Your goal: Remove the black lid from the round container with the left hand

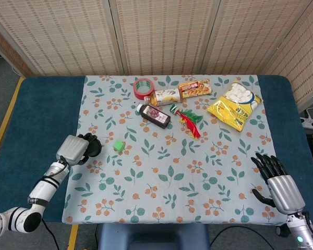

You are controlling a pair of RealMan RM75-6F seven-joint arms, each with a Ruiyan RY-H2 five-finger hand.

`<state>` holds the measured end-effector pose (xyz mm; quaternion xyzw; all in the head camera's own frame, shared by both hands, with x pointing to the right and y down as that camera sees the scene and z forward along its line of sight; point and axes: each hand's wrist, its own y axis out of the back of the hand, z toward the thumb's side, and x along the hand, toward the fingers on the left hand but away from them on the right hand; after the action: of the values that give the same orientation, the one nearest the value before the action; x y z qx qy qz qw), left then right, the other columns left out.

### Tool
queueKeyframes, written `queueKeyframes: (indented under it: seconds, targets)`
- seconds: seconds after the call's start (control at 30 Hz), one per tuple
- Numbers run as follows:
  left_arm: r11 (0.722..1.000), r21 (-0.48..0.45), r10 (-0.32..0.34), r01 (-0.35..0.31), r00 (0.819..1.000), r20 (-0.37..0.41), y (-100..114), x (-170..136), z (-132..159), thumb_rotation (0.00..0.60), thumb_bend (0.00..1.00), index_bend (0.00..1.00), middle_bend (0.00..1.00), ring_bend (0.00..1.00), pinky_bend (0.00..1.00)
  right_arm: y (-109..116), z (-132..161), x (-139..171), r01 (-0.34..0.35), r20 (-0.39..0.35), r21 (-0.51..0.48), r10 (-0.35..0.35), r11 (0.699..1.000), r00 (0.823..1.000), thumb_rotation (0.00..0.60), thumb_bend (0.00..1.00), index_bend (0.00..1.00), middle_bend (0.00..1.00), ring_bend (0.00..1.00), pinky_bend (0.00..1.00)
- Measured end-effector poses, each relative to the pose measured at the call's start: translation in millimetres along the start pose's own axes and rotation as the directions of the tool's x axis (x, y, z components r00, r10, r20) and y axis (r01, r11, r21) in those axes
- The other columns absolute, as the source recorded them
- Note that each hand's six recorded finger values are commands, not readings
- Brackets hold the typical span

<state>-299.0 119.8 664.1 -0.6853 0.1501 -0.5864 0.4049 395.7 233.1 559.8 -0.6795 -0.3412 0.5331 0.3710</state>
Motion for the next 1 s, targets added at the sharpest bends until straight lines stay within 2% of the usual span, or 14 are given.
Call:
queueKeyframes:
  seconds: [0.13,0.27,0.37,0.43,0.6,0.7,0.77,0.8,0.87,1.0]
  targets:
    - [0.999,0.03,-0.029,0.028,0.999,0.029,-3,-10,18,0.6,0.75,0.7,0.81,0.7,0.89,-1,2,1,-0.009,-0.011,-0.001,0.009,1.0,1.0,0.6,0.17,0.0,0.0,0.0,0.0]
    - [0.99,0.101,-0.1,0.096,0.995,0.031,-14,-16,32,0.6,0.75,0.69,0.8,0.69,0.88,-1,2,2,-0.009,-0.016,-0.006,0.008,1.0,1.0,0.6,0.18,0.0,0.0,0.0,0.0]
    - [0.982,0.11,-0.157,0.155,0.988,0.01,-24,-14,34,0.6,0.73,0.66,0.77,0.66,0.85,2,1,3,0.0,-0.013,-0.007,0.0,1.0,1.0,0.6,0.18,0.0,0.0,0.0,0.0]
    - [0.974,0.121,-0.191,0.19,0.982,-0.002,-29,-13,35,0.6,0.68,0.59,0.71,0.62,0.81,3,0,3,0.003,-0.01,-0.009,-0.004,1.0,1.0,0.6,0.17,0.0,0.0,0.0,0.0]
    - [0.947,0.141,-0.289,0.288,0.957,-0.016,-47,-10,39,0.6,0.58,0.31,0.53,0.48,0.72,2,0,4,0.0,-0.012,-0.008,0.0,1.0,1.0,0.6,0.18,0.0,0.0,0.0,0.0]
    - [0.94,0.149,-0.309,0.307,0.951,-0.008,-53,-8,43,0.6,0.54,0.12,0.31,0.27,0.68,2,1,4,-0.003,-0.013,-0.008,0.003,1.0,1.0,0.6,0.18,0.0,0.0,0.0,0.0]
    - [0.938,0.152,-0.316,0.313,0.949,-0.004,-56,-7,43,0.6,0.5,0.02,0.13,0.11,0.6,2,1,4,-0.002,-0.012,-0.008,0.002,1.0,1.0,0.6,0.18,0.0,0.0,0.0,0.0]
    - [0.936,0.15,-0.321,0.317,0.947,-0.003,-58,-7,44,0.6,0.48,0.0,0.05,0.05,0.55,2,1,4,0.0,-0.011,-0.008,0.0,1.0,1.0,0.6,0.18,0.0,0.0,0.0,0.0]
    - [0.936,0.141,-0.325,0.322,0.946,0.0,-59,-7,44,0.6,0.45,0.0,0.0,0.0,0.49,3,1,4,0.001,-0.01,-0.008,-0.001,1.0,1.0,0.6,0.17,0.0,0.0,0.0,0.0]
    - [0.946,0.13,-0.3,0.295,0.954,0.014,-54,-5,46,0.6,0.42,0.0,0.0,0.0,0.4,2,1,3,-0.002,-0.011,-0.006,0.002,1.0,1.0,0.6,0.18,0.0,0.0,0.0,0.0]
